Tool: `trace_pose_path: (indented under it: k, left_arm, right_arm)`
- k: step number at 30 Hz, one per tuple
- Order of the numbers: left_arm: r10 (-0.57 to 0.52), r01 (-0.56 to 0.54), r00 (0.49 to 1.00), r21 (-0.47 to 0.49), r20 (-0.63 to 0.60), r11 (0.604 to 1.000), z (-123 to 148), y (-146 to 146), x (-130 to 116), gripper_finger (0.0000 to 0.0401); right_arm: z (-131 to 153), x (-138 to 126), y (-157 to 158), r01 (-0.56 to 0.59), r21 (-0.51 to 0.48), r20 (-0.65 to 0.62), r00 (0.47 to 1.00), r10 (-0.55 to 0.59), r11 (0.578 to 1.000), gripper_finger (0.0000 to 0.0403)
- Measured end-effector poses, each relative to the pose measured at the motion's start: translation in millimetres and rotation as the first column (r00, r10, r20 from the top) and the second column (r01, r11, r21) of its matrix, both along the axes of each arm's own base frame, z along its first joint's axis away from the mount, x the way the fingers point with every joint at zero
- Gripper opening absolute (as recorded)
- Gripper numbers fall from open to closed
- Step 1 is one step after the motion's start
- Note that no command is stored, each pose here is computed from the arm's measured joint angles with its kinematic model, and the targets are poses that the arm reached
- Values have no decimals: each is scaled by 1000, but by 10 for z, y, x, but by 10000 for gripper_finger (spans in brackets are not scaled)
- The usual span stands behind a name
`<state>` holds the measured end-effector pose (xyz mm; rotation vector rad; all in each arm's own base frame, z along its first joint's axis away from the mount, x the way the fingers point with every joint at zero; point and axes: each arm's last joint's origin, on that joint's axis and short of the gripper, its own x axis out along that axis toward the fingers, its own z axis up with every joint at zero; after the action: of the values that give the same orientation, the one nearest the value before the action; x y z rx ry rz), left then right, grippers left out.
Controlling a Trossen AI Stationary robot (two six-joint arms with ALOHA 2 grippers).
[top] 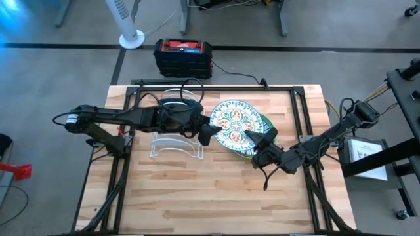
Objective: Sort dishes
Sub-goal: Put the white pattern plate in the dish rack
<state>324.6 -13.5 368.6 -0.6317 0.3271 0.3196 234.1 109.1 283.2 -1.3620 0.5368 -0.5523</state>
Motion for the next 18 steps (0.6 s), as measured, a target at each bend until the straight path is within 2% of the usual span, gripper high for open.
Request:
trace_pose_path:
  k: [10,18]
  left_arm:
    - [-17,16,998,18,53,1000,162,-1,-24,284]
    - [-24,24,1000,48,15,999,282,0,-74,284]
  right_arm:
    - [25,-7,-9,20,33,40,999,-22,999,26]
    - [71,-43,-30,12,62,69,997,-17,998,26]
